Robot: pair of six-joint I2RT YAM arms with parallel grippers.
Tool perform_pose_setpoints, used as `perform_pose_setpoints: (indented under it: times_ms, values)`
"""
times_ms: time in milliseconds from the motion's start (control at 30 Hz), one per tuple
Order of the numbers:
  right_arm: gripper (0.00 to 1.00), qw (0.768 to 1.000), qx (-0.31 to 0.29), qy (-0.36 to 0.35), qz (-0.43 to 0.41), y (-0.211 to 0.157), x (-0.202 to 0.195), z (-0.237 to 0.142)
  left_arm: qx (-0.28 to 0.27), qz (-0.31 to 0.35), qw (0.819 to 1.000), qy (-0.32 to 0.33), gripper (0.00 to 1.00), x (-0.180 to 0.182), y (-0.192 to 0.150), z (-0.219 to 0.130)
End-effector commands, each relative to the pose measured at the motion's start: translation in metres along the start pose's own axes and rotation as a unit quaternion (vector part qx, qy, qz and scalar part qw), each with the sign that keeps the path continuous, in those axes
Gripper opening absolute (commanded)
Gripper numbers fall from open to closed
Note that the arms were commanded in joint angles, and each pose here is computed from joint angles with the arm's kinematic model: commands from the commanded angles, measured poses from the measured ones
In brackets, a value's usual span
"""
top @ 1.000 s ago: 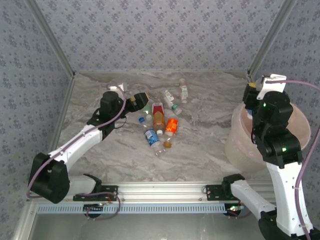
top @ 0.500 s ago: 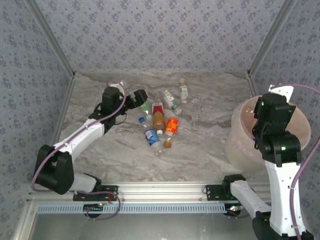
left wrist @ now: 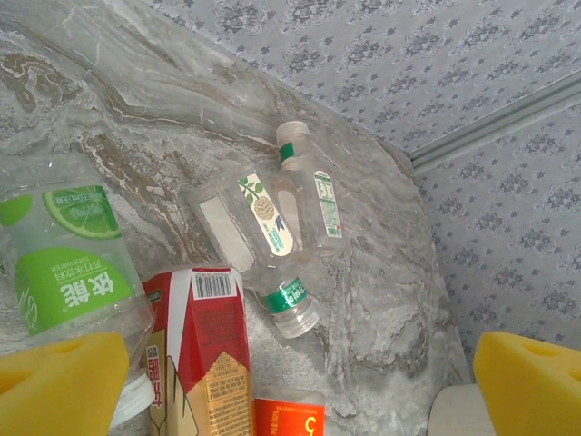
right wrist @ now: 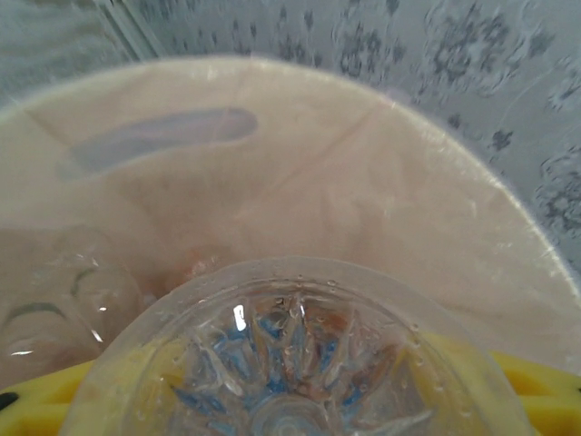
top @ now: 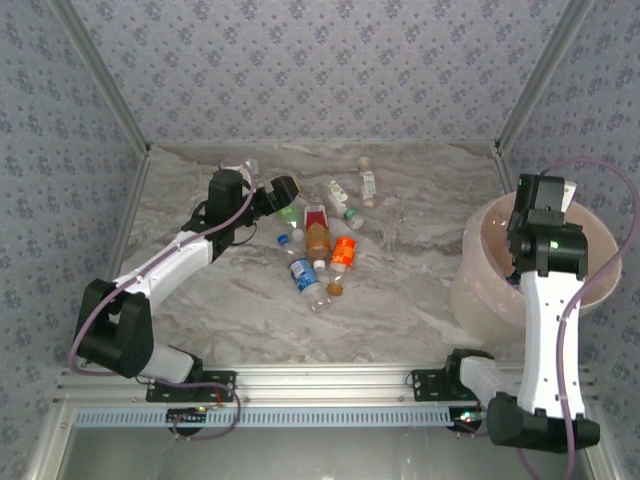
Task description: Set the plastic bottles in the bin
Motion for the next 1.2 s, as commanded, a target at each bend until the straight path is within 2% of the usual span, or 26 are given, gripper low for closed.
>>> perform_pose_setpoints:
  times_ms: [0, 67, 200, 333, 533, 733, 867, 1000, 1167]
  values:
    - [0.75, 0.999, 0.035, -0.009, 0.003, -0.008, -0.003, 0.001, -0.003, -0.002, 1.000, -0.009, 0.98, -0.005, 0.006, -0.001]
    - [0.83, 0.999, 0.031, -0.002, 0.006, -0.005, -0.003, -0.001, -0.002, -0.002, 1.000, -0.007, 0.98, -0.005, 0.006, -0.001]
    - [0.89, 1.000, 0.010, 0.005, 0.020, 0.001, -0.007, -0.010, -0.002, -0.002, 1.000, -0.003, 0.98, -0.002, 0.006, 0.000]
    - [0.93, 0.999, -0.006, 0.012, 0.031, 0.003, -0.010, -0.017, -0.001, -0.003, 1.000, -0.002, 0.98, -0.001, 0.005, 0.001]
    - [0.98, 0.996, -0.047, 0.060, 0.053, 0.006, -0.008, -0.030, 0.004, -0.009, 1.000, 0.008, 0.98, 0.004, 0.002, 0.001]
    - [1.00, 0.980, -0.106, 0.148, 0.080, 0.016, 0.007, -0.047, -0.002, -0.024, 0.999, 0.034, 0.98, 0.016, -0.001, -0.002]
    - [1.00, 0.954, -0.150, 0.246, 0.084, 0.026, 0.029, -0.064, -0.005, -0.035, 0.998, 0.047, 0.98, 0.024, -0.003, -0.005]
    - [1.00, 0.907, -0.189, 0.373, 0.047, 0.034, 0.065, -0.087, -0.007, -0.044, 0.997, 0.056, 0.98, 0.030, -0.004, -0.007]
    - [1.00, 0.846, -0.218, 0.486, 0.002, 0.039, 0.108, -0.115, -0.007, -0.050, 0.997, 0.066, 0.98, 0.036, -0.006, -0.009]
Point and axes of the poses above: each hand's point on the last joint's axis, 136 mm out from that joint toward the fingers, its own z axis out along the fingers, its own x axis along the line the jaws close on, y = z × x, the point moved 7 cm from there along -z, back along the fingers, and after that the axes turned 3 degrees about z, right-handed, at the moved point
